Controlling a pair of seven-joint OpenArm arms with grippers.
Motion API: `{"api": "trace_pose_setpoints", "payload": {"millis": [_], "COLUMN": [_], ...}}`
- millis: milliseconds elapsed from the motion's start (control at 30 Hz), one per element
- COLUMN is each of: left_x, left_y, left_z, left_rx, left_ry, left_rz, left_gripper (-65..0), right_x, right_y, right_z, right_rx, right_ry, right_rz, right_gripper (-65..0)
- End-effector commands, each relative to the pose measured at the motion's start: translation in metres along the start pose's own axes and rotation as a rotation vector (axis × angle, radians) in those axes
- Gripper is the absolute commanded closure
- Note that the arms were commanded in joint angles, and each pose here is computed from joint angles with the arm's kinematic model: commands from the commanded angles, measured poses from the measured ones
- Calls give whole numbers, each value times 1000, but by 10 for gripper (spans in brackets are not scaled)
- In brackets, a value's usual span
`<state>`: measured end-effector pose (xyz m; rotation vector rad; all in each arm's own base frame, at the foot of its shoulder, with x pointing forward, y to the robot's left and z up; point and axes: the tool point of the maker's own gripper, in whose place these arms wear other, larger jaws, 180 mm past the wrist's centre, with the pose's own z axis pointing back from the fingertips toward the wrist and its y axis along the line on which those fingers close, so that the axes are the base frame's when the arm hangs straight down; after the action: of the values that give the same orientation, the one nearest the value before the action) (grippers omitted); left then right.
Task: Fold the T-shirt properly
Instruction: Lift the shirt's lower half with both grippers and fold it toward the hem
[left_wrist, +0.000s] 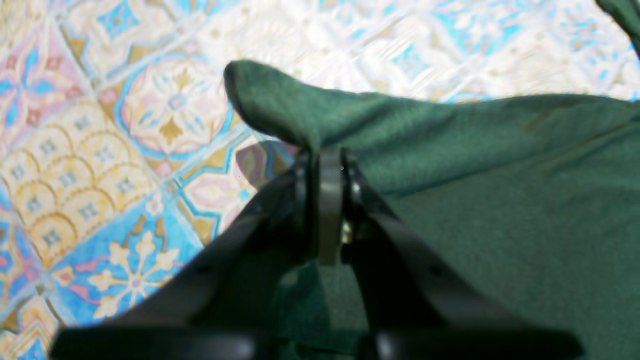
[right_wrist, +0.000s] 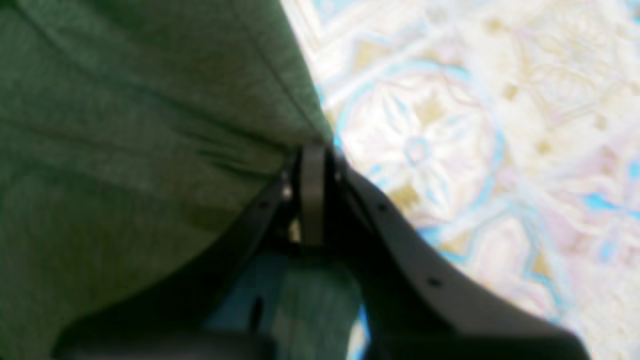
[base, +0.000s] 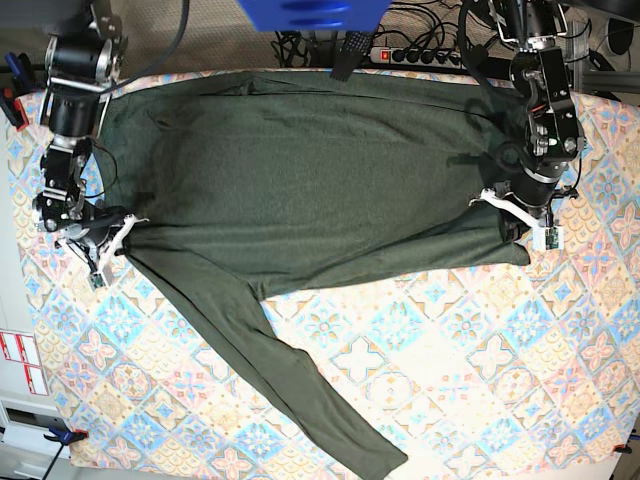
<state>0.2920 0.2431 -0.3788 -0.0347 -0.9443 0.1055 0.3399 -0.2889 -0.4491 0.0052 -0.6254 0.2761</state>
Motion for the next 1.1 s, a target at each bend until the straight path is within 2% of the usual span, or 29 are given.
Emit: {"api": "trace_pose_setpoints", "payload": {"millis": [0,200,500,633,933,1067], "left_x": [14,7,11,11,-2,-4], "left_y": [2,15,45,60,66,67], "left_z": [3,10,30,37,47,47], "left_rx": [2,16,90,114,105,106], "left_ry": [-44,-20,-38,-21,19,24], "left_rz": [-21,-56,-66,-106,-118,-119], "left_gripper": [0,0,0,0,0,0], "right_x": [20,37,13,0,-39,-50], "right_y": [-9,11,39,48,31,34], "right_z": [10,35,58,66,88,93], "right_rx": [-22,19,56,63,3,4], "right_ry": [-56,-132,-140,-125,-80,-61], "right_rz": [25,29,75,95,53,58], "right_gripper": [-2,-2,-2,-2,0,0]}}
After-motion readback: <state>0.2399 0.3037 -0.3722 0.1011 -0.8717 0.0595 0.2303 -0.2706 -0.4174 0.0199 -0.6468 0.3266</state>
